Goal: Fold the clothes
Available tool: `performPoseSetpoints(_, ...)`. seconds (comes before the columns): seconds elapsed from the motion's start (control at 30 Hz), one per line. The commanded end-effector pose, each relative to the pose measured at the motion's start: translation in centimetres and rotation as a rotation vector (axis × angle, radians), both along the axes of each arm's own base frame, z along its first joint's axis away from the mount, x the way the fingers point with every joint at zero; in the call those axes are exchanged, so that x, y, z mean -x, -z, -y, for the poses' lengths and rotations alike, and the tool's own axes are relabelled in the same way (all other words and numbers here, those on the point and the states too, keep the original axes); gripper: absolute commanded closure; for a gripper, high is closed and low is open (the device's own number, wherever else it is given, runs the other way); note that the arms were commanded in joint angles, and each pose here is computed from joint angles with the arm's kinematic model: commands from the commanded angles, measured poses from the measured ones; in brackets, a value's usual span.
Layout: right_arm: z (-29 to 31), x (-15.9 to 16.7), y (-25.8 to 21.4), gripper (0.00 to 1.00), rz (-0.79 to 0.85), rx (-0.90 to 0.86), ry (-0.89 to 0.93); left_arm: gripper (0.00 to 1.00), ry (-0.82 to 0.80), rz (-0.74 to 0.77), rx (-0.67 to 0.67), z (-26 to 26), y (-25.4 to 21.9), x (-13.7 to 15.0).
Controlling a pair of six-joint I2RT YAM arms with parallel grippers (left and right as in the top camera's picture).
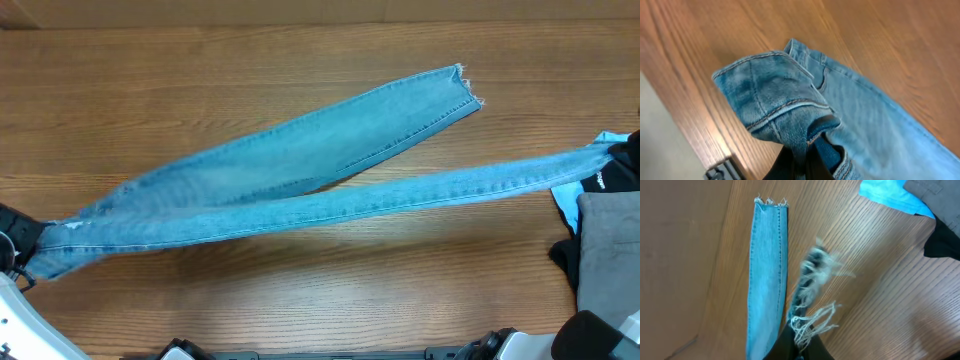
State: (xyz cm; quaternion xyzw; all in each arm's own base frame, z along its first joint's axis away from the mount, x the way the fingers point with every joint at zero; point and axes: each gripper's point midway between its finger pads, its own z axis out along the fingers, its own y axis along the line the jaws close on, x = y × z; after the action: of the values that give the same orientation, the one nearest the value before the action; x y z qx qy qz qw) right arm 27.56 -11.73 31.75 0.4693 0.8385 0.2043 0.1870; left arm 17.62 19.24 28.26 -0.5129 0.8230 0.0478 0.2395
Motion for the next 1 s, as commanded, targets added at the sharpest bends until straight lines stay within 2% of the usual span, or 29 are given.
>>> performPoseSetpoints(0.0,1.8,-1.2,0.6,0.96,-0.004,0.063,0.014,0.96,-0.084,-0.047,-0.069,-2.3,-0.3,0.7)
performPoseSetpoints(0.13,2.4,-3.7,1.7,0.96,-0.009,0.060,0.040,0.96,-0.080,-0.090,-0.022,-3.5,1.7,-0.4)
performPoseSetpoints(0.3,1.0,-8.8,4.7,0.96,-0.029,0.019,-0.003,0.96,-0.051,-0.187,0.076,-4.8,6.6,-1.9)
performPoseSetpoints(0.4,-0.5,-12.4,7.8,0.96,-0.061,0.014,-0.045,0.96,-0.006,-0.233,0.117,-5.4,10.1,-3.6)
performPoseSetpoints(0.6,-2.3,-18.6,14.8,0.96,-0.120,-0.025,-0.011,0.96,0.069,-0.291,0.158,-6.7,15.8,-7.2)
performPoseSetpoints(0.77,-3.1,-21.4,18.7,0.96,-0.141,-0.067,0.041,0.96,0.104,-0.320,0.172,-7.0,18.9,-9.1)
performPoseSetpoints(0.97,-3.5,-23.2,21.8,0.96,-0.161,-0.110,0.110,0.95,0.104,-0.313,0.161,-7.6,19.6,-9.7)
